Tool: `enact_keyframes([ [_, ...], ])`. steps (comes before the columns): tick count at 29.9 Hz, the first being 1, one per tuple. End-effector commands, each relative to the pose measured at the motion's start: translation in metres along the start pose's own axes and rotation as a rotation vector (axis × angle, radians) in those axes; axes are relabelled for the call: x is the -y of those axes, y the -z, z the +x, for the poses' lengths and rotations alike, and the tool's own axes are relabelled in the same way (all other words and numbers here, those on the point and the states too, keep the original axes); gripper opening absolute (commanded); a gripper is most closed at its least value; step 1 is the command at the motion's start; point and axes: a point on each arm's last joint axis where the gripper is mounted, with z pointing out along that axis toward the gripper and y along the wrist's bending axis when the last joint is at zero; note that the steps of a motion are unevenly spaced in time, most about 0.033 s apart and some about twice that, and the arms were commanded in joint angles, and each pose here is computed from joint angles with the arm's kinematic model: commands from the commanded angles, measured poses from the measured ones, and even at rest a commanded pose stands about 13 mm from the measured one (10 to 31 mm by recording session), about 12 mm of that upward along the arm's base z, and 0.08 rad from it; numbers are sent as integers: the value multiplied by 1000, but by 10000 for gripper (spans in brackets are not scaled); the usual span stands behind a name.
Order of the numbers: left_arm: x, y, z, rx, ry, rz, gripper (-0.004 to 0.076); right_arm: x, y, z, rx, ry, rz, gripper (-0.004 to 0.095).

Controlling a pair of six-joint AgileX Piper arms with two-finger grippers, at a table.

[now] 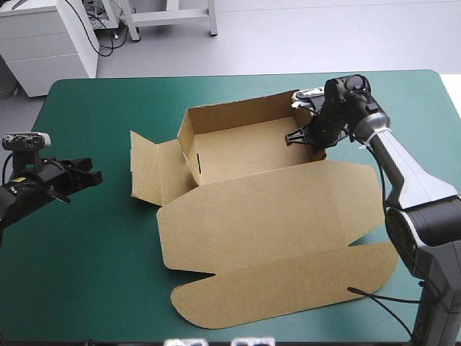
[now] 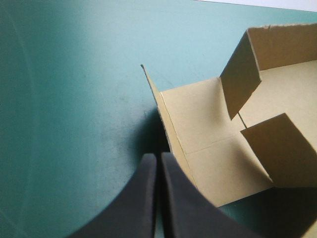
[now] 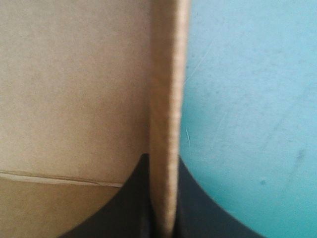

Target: Fold the box

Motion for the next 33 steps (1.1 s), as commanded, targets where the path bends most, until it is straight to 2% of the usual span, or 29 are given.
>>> enact_keyframes([
  [1, 3, 7, -14, 98, 41, -14, 8, -1, 82, 8, 188, 35, 10, -19],
  [4, -2, 1, -14, 99, 73, -27, 8, 1, 125, 22, 282, 51, 45, -19],
  [10, -14, -19, -9, 34, 118, -21, 8, -2, 205, 61, 477, 74, 50, -19],
  [18, -31, -43, -4, 3, 184, -45, 8, 5, 256, 97, 610, 62, 81, -19],
  [21, -33, -51, -1, -18, 219, -26, 8, 0, 261, 101, 627, 67, 28, -19],
  [24, -32, -61, 2, -53, 252, 17, 7, -13, 260, 99, 634, 129, -113, -19],
  [26, -24, -69, 3, -63, 304, 86, 7, -19, 255, 94, 626, 160, -173, -19],
  [29, -7, -79, 2, -66, 347, 188, 7, -20, 243, 84, 593, 154, -205, -19],
  [33, 14, -82, 1, -66, 246, 266, 7, -19, 226, 72, 550, 150, -208, -19],
])
